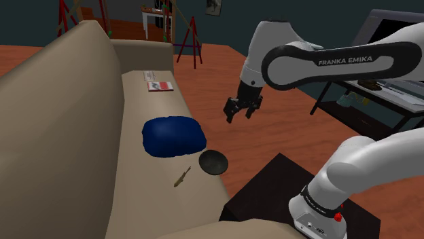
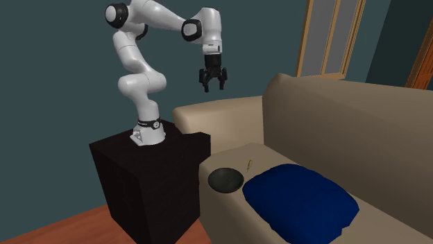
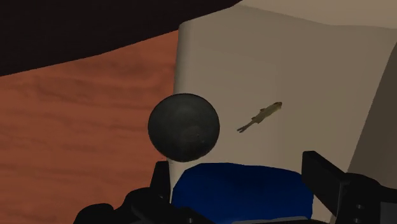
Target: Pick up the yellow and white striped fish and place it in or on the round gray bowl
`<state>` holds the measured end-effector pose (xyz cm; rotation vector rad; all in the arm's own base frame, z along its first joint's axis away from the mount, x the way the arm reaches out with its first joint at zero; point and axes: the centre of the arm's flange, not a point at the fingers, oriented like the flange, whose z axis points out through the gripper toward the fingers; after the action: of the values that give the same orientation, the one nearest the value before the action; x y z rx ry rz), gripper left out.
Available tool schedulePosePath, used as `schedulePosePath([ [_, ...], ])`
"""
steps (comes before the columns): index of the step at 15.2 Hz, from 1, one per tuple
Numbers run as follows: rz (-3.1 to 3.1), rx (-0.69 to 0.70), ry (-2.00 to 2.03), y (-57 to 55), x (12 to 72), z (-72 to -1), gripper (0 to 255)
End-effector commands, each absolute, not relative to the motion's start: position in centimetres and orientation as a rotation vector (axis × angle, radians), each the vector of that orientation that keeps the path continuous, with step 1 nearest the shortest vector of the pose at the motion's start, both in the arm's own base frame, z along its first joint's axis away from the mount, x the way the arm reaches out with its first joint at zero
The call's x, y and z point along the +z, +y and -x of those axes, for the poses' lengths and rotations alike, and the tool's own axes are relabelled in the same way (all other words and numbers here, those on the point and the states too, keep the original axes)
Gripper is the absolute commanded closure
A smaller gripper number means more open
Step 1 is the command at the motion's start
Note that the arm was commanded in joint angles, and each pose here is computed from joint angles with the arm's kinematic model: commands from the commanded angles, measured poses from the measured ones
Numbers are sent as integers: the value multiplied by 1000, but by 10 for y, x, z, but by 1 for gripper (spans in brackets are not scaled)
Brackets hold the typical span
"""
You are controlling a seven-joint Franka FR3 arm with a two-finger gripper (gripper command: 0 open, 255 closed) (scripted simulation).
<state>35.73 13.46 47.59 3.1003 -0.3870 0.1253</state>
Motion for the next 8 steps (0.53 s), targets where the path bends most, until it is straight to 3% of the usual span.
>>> schedulePosePath([
  [1, -3089, 113, -487, 149, 452, -366, 0],
  [8, -3025, 65, -810, 187, 373, -401, 0],
])
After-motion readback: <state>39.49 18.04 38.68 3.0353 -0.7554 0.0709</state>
